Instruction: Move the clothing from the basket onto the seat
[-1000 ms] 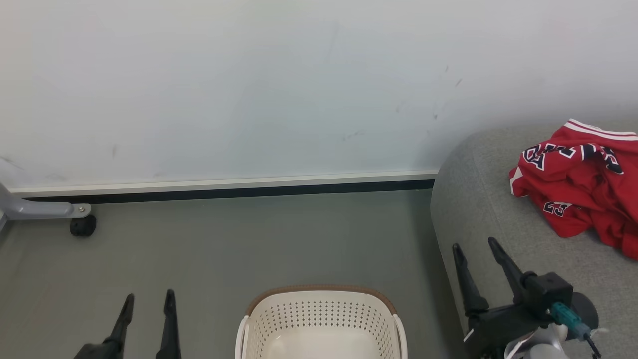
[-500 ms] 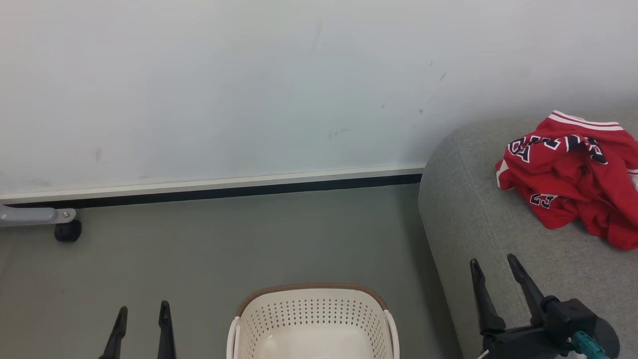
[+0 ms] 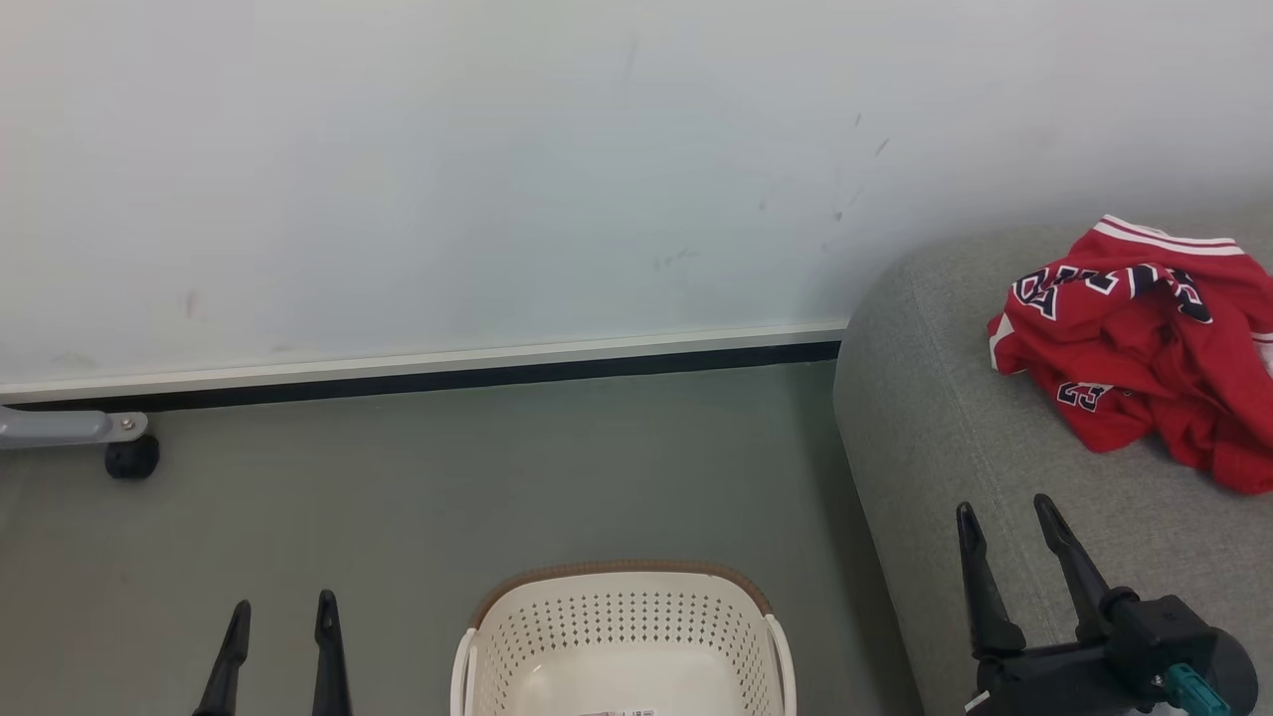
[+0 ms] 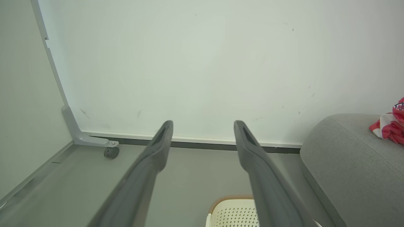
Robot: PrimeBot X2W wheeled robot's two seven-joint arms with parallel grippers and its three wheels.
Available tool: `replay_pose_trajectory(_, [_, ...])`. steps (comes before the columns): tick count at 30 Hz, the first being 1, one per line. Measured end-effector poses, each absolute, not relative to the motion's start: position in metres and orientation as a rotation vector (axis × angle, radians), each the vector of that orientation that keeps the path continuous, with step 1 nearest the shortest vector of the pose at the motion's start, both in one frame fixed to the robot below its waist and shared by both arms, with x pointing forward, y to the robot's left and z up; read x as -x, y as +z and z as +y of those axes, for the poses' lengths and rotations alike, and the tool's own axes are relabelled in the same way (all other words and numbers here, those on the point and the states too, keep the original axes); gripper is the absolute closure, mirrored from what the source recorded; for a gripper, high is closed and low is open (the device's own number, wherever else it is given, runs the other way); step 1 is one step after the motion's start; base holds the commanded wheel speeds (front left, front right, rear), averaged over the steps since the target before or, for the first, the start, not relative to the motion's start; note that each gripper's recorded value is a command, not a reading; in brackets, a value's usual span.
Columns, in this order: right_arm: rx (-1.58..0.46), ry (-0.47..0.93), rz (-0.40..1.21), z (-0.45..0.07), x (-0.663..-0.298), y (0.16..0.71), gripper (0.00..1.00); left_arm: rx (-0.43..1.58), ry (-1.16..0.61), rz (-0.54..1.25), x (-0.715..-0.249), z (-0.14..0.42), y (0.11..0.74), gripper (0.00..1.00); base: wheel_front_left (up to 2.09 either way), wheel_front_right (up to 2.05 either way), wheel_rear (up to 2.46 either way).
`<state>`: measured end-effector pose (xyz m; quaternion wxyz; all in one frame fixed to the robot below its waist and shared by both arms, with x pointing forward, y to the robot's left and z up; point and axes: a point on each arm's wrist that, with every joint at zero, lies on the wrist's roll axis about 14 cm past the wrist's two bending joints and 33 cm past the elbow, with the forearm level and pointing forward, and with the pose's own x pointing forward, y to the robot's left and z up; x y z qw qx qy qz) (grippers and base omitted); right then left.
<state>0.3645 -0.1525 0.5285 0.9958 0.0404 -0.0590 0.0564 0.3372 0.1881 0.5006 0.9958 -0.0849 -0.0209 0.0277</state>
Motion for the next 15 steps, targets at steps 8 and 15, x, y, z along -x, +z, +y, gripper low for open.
replay_pose_trajectory(8, [-0.077,0.105,-0.121,-0.153,-0.362,0.529,0.00,0.168,0.058,-0.050,-0.336,0.189,0.503,0.00,0.00,0.00,0.00])
replay_pose_trajectory(15, [-0.093,0.100,-0.036,-0.148,-0.353,0.502,1.00,0.176,0.066,0.005,-0.331,0.186,0.485,1.00,0.00,0.00,0.00])
